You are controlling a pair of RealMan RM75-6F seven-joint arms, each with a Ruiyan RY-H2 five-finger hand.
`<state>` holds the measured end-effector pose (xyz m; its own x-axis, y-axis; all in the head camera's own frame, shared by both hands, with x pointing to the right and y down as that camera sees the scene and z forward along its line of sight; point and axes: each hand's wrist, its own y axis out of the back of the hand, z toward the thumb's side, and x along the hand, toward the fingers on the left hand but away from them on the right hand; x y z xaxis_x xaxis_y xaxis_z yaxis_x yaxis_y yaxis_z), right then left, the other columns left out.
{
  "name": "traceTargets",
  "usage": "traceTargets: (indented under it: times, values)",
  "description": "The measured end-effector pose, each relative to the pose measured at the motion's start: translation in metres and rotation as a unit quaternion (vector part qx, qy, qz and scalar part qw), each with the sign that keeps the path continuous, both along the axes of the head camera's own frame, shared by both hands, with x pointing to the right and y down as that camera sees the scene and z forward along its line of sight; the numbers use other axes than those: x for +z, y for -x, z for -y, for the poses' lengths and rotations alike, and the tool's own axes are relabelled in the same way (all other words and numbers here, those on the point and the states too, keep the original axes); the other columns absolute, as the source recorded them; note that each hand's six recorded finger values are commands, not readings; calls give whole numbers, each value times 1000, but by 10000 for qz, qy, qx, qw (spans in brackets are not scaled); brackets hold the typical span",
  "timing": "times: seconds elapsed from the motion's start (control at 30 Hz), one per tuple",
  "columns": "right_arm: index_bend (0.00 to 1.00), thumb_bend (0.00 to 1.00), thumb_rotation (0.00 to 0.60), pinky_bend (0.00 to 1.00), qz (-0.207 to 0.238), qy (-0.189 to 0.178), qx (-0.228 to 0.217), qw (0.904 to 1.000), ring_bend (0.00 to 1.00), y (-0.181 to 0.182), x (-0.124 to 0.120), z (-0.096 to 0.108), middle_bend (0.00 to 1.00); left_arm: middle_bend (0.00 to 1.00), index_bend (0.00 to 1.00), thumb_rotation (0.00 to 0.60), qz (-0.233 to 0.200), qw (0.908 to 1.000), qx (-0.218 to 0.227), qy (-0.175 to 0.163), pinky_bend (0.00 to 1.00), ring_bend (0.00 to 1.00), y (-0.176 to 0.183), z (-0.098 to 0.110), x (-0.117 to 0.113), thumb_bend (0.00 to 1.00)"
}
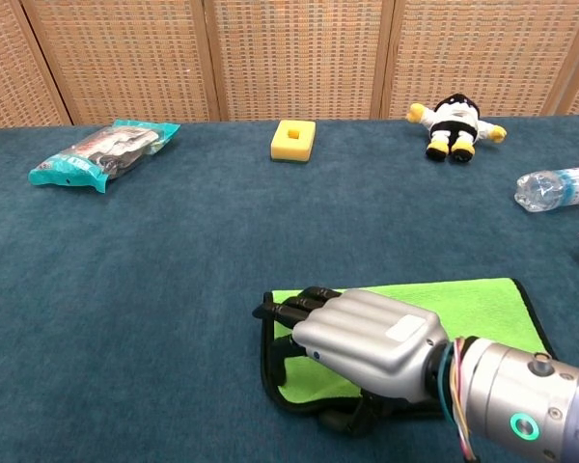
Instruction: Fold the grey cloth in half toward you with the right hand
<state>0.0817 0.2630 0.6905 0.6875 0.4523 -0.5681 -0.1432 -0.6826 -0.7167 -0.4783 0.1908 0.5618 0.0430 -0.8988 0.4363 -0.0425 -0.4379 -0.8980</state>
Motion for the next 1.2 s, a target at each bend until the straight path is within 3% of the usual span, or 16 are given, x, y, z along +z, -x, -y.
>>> traceTargets:
  times: [0.27, 0.57, 0.97, 1.1, 1.2]
  values:
    - [0, 120, 600, 0, 215, -6, 200, 9996, 0, -2, -14, 9, 0, 0, 0, 600, -6, 10000, 11, 5, 0, 0, -1, -1, 0, 130]
    - [0, 121, 600, 0, 272, -396, 578, 9972, 0, -32, -36, 46, 0, 0, 0, 600, -39, 10000, 38, -2, 0, 0, -2, -2, -1, 131]
    - [0, 119, 600, 0, 220, -950, 1576, 9827, 0, -139, -54, 105, 0, 0, 0, 600, -131, 9998, 128, -54, 0, 0, -7, -8, -7, 130]
    - [0, 27, 600, 0, 44, -1261, 2063, 9703, 0, -204, -59, 114, 0, 0, 0, 600, -178, 9997, 141, -98, 0, 0, -9, -12, -10, 130]
    - [0, 0, 600, 0, -144, -1519, 2453, 9574, 0, -247, -68, 106, 0, 0, 0, 600, -240, 9996, 119, -120, 0, 0, -11, -16, -14, 129]
